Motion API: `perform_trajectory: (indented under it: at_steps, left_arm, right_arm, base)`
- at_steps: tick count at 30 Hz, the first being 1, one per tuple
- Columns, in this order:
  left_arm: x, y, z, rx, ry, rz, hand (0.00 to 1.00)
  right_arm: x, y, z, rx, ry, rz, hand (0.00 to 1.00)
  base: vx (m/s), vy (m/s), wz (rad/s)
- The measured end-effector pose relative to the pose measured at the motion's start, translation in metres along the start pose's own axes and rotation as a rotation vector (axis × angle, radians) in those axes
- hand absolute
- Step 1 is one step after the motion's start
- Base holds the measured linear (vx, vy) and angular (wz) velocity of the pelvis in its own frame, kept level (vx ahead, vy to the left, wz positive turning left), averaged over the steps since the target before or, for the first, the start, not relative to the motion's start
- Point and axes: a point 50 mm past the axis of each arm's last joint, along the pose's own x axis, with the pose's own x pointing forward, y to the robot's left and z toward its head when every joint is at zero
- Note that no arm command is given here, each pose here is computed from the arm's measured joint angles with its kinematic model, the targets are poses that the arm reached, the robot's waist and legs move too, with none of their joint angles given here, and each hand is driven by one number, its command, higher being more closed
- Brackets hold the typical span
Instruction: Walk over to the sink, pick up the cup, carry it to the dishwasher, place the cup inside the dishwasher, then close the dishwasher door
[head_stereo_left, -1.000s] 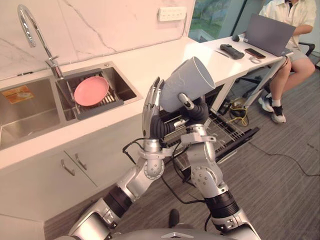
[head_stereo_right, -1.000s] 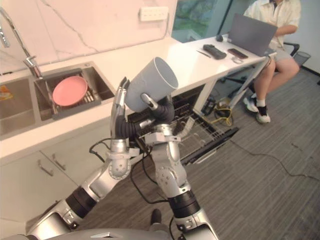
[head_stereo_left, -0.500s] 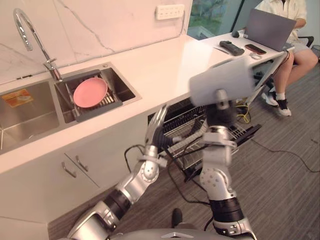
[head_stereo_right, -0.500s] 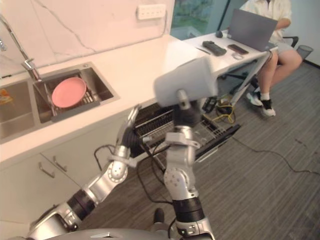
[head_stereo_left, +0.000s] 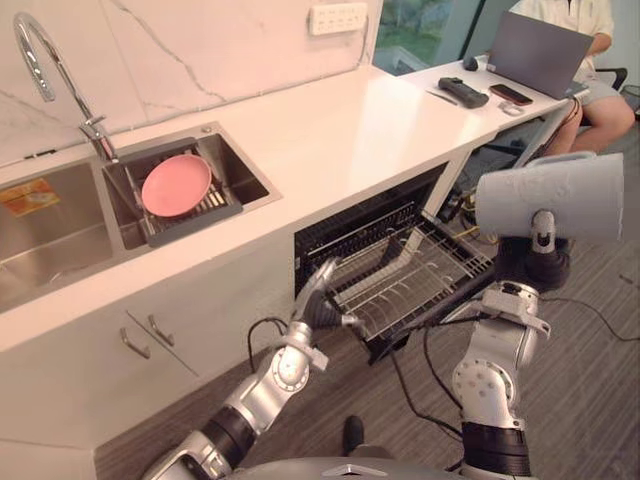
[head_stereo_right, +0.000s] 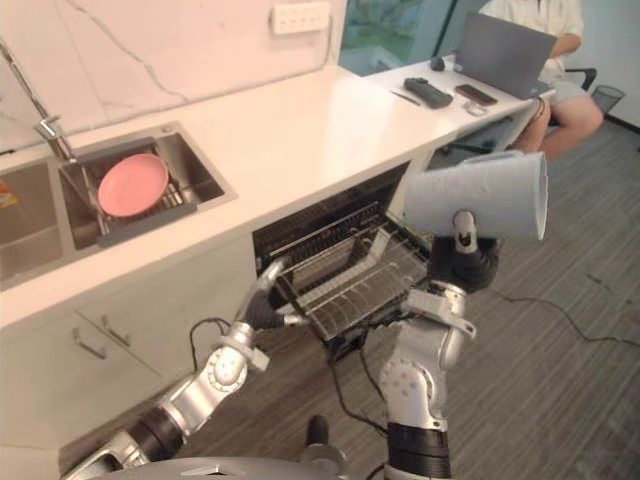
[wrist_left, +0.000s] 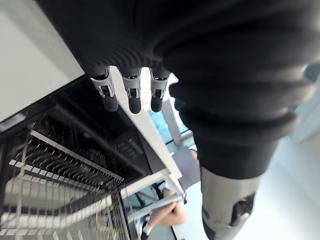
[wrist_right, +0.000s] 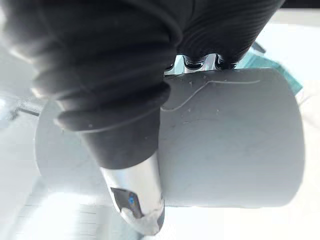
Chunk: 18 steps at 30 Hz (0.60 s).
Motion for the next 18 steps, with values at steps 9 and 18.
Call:
perform_trajectory:
  at_steps: [9,18]
  left_arm:
    - [-0.086,-0.028,-0.11,-0.224,0.65,-0.29,0.0]
    - [-0.136,0.021,-0.162,-0.25,0.883,0.006,0.0]
  right_arm:
    - [0.024,-0.056,-0.005,-0.559,0.308,0.008,1.0]
    - [0.072,-0.112,0.015,-0.975,0.502,-0.129,1.0]
  base:
    - [-0.04,0.014,0.21]
    - [-0.05,-0.004,0.3]
